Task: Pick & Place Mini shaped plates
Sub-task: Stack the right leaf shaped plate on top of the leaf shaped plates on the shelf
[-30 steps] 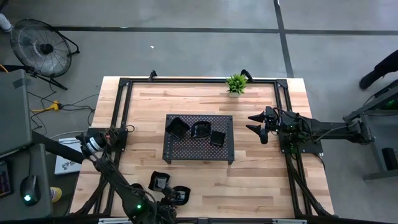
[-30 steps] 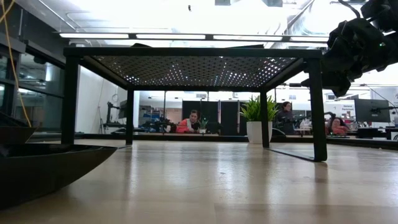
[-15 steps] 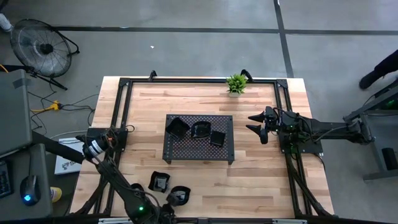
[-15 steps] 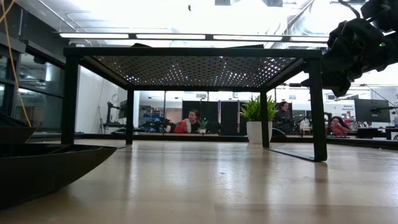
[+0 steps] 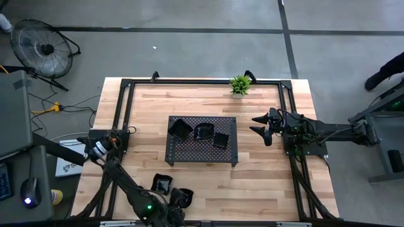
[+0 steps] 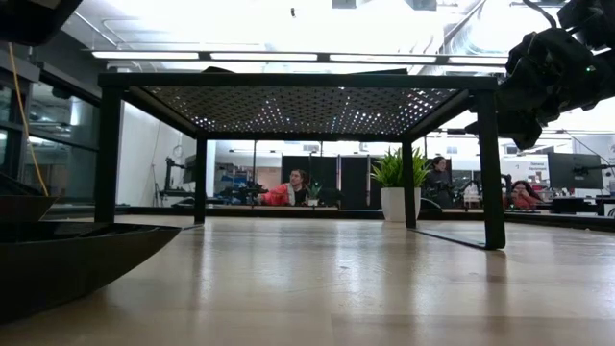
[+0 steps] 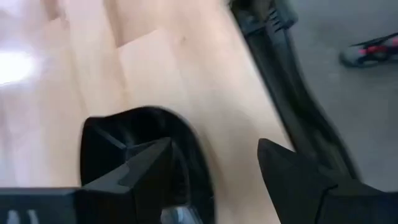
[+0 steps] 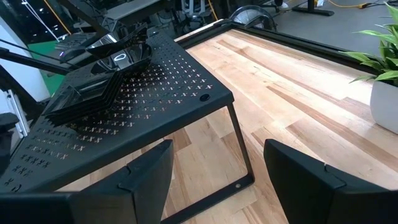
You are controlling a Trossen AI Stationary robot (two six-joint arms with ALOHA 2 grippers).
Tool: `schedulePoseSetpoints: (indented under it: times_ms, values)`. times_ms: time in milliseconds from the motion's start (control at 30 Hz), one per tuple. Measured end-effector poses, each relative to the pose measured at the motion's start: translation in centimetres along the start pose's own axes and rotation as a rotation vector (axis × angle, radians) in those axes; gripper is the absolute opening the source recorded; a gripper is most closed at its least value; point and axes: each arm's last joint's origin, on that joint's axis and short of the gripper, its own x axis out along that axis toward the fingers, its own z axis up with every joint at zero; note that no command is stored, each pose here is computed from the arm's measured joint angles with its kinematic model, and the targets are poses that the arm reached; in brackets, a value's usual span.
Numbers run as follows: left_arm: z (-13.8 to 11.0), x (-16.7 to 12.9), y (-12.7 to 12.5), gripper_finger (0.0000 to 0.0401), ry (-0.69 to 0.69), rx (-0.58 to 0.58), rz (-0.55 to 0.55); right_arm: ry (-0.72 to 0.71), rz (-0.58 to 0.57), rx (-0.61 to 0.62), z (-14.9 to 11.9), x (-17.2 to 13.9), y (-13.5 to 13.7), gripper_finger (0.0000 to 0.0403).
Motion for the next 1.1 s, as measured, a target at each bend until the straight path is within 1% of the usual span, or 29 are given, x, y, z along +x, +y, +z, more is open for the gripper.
schedulePoseSetpoints:
  times_ms: [67, 300, 400, 633, 800, 1100]
  values:
    - [-0.2, 0.0, 0.1, 0.0229, 0.008, 0.009, 0.021, 0.000, -0.001, 0.000, 0.0, 0.0, 0.0, 0.0246]
    - [-0.4, 0.0, 0.1, 0.0214, 0.026, 0.018, 0.032, 0.000, 0.000, 0.000, 0.0, 0.0, 0.0, 0.0246]
    - [-0.8, 0.6, 0.1, 0.0210, 0.048, 0.029, 0.045, 0.000, 0.000, 0.000, 0.0, 0.0, 0.0, 0.0246]
    - [-1.3, 0.9, 0.1, 0.0209, 0.068, 0.034, 0.053, 0.000, -0.001, 0.000, 0.0, 0.0, 0.0, 0.0246]
    - [-1.8, 1.4, 0.4, 0.0208, 0.081, 0.005, 0.057, 0.000, -0.001, 0.000, 0.0, 0.0, 0.0, 0.0246]
    - [-1.9, 1.6, 0.7, 0.0208, 0.091, 0.000, 0.061, 0.000, 0.000, 0.000, 0.0, 0.0, 0.0, 0.0246]
